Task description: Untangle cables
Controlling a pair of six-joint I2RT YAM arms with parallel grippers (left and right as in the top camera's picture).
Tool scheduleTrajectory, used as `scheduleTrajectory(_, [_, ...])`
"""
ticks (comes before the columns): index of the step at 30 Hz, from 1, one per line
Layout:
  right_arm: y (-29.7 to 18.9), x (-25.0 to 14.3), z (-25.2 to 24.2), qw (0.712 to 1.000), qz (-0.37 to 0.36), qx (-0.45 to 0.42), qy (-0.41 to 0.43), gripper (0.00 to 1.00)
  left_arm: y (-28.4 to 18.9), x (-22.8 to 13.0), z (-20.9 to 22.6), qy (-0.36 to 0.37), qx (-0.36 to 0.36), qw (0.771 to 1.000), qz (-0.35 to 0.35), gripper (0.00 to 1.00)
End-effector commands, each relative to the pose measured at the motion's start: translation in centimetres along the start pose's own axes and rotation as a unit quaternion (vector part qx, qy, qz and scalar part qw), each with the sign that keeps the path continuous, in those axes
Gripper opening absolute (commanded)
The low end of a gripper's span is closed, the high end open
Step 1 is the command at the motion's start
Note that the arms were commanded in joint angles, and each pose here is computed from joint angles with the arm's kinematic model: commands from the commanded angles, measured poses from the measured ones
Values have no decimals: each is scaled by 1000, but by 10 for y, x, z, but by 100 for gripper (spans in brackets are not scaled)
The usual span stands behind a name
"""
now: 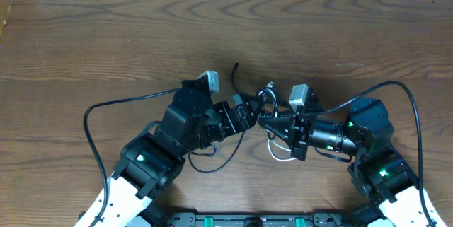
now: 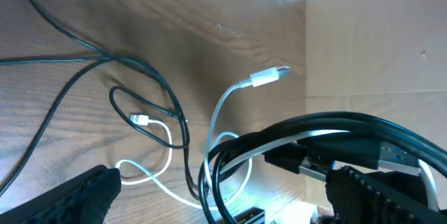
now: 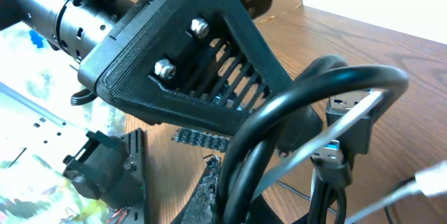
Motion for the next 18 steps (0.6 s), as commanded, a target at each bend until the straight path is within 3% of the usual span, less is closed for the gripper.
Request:
scheduleTrajectory(1, [-2, 4, 4, 1000, -7, 8, -2, 1, 0, -2, -8, 6, -20, 1000, 14, 98])
scheduleTrajectory(18, [-2, -1, 4, 1000, 3, 9, 13, 1, -2, 10, -10, 34, -21, 999, -31, 98])
Point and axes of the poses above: each gripper's point midway between its finger pads, its own y axis out along the fingers, its own z axis along the line the jaws close on, x = y × z, the point moved 4 cm from there along -y, back along the fingers, and after that the axes turned 11 degrees about -y, right-handed, at the moved point
